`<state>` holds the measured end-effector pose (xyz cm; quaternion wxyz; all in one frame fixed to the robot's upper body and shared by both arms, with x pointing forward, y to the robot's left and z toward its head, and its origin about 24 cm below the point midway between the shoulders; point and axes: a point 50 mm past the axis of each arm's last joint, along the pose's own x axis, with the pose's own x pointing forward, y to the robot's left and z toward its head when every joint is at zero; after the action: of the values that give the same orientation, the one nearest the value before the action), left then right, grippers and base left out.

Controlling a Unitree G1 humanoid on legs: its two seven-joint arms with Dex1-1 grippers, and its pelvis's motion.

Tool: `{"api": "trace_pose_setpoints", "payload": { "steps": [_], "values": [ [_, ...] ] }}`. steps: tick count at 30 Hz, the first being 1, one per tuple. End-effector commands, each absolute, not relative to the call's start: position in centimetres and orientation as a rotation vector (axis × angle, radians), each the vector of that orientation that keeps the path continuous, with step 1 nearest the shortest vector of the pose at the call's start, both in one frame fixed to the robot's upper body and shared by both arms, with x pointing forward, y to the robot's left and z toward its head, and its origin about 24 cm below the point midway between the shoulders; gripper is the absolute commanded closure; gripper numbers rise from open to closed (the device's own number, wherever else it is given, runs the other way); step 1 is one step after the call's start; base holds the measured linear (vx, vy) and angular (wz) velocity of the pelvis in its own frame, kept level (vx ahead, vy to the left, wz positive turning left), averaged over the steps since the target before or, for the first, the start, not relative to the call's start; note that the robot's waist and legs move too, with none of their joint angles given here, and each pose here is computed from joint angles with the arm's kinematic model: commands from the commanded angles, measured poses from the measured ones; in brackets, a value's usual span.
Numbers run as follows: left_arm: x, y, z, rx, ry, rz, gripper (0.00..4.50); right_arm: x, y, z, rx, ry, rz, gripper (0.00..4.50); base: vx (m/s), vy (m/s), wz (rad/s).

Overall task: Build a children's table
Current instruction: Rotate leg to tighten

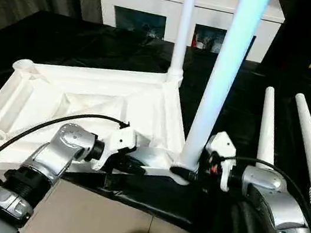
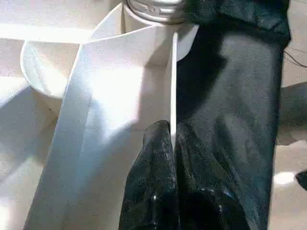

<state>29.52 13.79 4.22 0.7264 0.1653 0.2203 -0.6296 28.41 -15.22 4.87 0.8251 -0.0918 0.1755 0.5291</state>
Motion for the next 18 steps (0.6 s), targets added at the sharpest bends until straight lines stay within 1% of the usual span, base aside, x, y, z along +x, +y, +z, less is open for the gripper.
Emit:
{"api": "trace_pose_setpoints", "payload": {
  "steps": [1, 2, 4, 5, 6, 7, 8, 10, 12, 18],
  "values": [
    [29.54, 13.66, 4.69, 0.357, 0.459, -1.416, 4.5, 28.17, -15.0, 4.73, -0.22, 0.38, 1.145, 0.69, 0.0, 0.0, 0.0],
    [29.61, 13.66, 4.77, 0.357, 0.454, -1.413, 4.5, 28.42, -14.97, 4.64, -0.221, 0.375, 1.122, 0.69, 0.0, 0.0, 0.0],
    [29.62, 13.61, 4.88, 0.356, 0.449, -1.415, 4.5, 28.67, -14.95, 4.72, -0.206, 0.368, 1.101, 0.96, 0.0, 0.0, 0.0],
    [29.6, 13.58, 4.92, 0.354, 0.449, -1.416, 4.5, 28.75, -14.93, 4.76, -0.2, 0.365, 1.094, 0.96, 0.0, 0.0, 0.0],
    [29.57, 13.58, 4.97, 0.352, 0.449, -1.42, 4.5, 28.78, -14.92, 4.84, -0.193, 0.363, 1.09, 1.14, 0.0, 0.0, 0.0],
    [29.54, 13.58, 4.98, 0.352, 0.449, -1.421, 4.5, 28.77, -14.89, 4.85, -0.191, 0.363, 1.092, 1.14, 0.0, 0.0, 0.0],
    [29.54, 13.58, 4.98, 0.352, 0.449, -1.421, 4.5, 28.77, -14.89, 4.85, -0.191, 0.363, 1.092, 1.3, 0.0, 0.0, 0.0],
    [29.49, 13.6, 4.97, 0.348, 0.45, -1.426, 4.5, 28.64, -14.81, 4.72, -0.197, 0.37, 1.096, 1.36, 0.0, 0.0, 0.0],
    [29.46, 13.63, 4.97, 0.346, 0.452, -1.429, 4.5, 28.51, -14.75, 4.57, -0.202, 0.377, 1.1, 1.58, 0.0, 0.0, 0.0],
    [29.43, 13.74, 4.88, 0.346, 0.46, -1.431, 4.5, 28.36, -14.66, 4.21, -0.213, 0.387, 1.098, 1.72, 0.0, 0.0, 0.0]
  ]
}}
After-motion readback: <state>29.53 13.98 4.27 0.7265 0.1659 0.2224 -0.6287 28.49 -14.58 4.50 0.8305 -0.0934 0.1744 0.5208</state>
